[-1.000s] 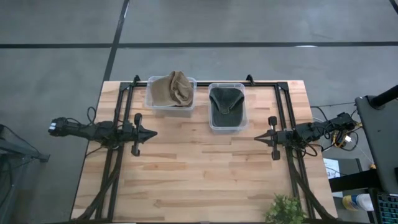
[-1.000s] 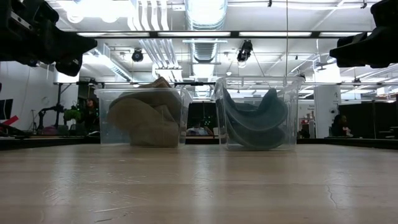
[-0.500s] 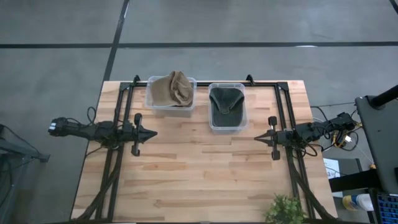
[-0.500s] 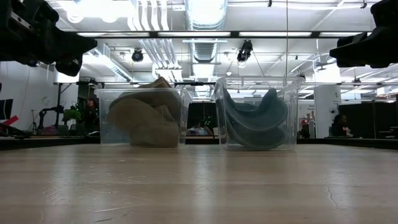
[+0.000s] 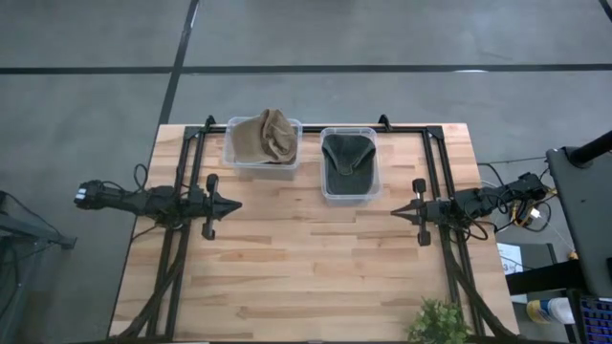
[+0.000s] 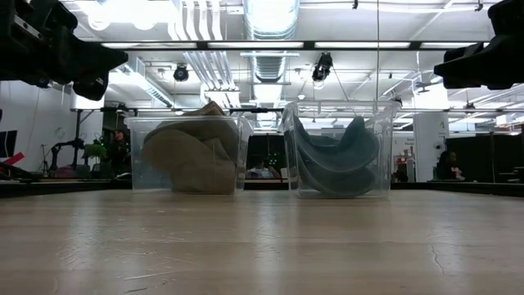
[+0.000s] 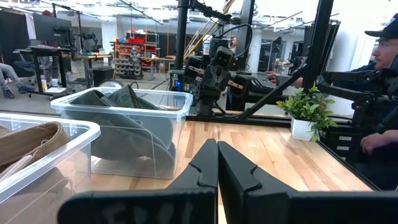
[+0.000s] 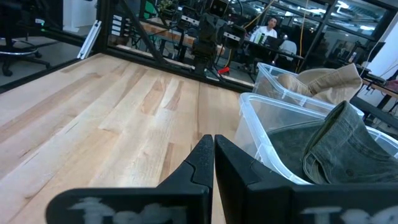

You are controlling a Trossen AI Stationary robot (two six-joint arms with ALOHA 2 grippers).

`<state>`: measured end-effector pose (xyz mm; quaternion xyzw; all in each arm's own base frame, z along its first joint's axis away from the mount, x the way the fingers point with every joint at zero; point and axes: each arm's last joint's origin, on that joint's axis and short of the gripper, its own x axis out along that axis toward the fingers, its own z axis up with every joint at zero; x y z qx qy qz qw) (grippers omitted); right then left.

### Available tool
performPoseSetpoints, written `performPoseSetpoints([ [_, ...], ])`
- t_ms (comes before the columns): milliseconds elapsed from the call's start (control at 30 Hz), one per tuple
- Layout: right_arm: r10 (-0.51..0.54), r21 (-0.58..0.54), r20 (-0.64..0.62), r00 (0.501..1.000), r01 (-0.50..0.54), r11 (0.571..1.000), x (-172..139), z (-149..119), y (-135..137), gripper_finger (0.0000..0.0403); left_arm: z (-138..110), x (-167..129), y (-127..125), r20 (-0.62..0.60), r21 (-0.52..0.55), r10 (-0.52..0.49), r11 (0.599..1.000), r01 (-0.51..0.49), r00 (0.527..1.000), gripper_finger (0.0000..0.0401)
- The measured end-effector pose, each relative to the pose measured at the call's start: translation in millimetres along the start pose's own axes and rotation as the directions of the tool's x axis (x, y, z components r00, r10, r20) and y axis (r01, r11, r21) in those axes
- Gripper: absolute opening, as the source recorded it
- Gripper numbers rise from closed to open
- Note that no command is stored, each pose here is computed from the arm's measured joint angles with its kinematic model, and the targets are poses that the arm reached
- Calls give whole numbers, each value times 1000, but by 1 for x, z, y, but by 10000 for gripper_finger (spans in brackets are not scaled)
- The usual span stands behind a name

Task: Pick & Place hat
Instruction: Return to Home Position

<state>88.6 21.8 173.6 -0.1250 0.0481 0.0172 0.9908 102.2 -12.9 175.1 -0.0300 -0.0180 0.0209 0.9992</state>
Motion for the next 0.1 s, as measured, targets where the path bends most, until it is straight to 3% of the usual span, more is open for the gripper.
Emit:
performPoseSetpoints([
  [100,0,0,0,1000,0,1000,0,0,0,9,0,0,0,0,0,0,1000,0,1000,3],
])
